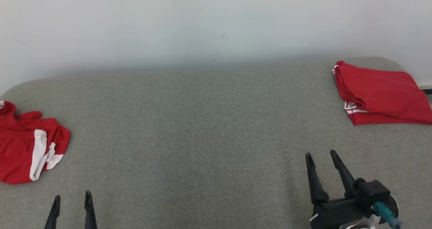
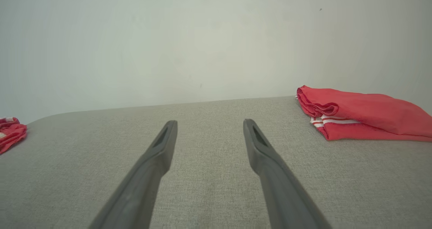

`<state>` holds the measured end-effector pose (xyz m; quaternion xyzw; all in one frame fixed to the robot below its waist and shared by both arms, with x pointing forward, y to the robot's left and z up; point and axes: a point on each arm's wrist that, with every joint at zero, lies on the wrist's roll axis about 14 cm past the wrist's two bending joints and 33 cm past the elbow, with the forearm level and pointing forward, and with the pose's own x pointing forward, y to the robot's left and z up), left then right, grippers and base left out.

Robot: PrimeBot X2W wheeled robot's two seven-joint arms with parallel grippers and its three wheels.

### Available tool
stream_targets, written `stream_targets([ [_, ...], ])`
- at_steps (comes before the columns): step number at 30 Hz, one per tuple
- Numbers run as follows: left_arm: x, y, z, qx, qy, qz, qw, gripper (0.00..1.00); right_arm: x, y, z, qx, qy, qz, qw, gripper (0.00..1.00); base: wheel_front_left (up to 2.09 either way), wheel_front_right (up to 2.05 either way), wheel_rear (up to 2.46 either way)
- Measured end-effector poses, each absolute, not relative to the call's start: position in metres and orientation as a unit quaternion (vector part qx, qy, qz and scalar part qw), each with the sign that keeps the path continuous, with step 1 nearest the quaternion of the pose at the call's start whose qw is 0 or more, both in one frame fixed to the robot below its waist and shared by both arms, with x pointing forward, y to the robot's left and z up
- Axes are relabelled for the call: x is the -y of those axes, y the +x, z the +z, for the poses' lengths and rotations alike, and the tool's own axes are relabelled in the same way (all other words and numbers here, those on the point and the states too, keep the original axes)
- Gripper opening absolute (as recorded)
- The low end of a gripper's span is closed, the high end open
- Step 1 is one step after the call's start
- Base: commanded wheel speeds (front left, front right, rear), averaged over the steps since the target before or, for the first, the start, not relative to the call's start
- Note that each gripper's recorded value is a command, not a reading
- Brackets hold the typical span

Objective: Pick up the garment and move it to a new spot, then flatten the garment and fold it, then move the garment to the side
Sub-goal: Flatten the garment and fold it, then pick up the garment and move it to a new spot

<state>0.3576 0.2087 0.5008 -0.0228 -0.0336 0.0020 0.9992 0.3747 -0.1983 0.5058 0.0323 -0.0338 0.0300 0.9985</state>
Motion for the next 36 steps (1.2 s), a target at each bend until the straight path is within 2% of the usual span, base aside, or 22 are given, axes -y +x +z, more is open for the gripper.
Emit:
stream_targets([
  [36,-0.227,0.336,0.489,0.011,0.007,0.016,1.000,1.00,0.177,0.362,0.492,0.015,0.043,0.058,0.997,1.00,0.00,0.00,0.00],
])
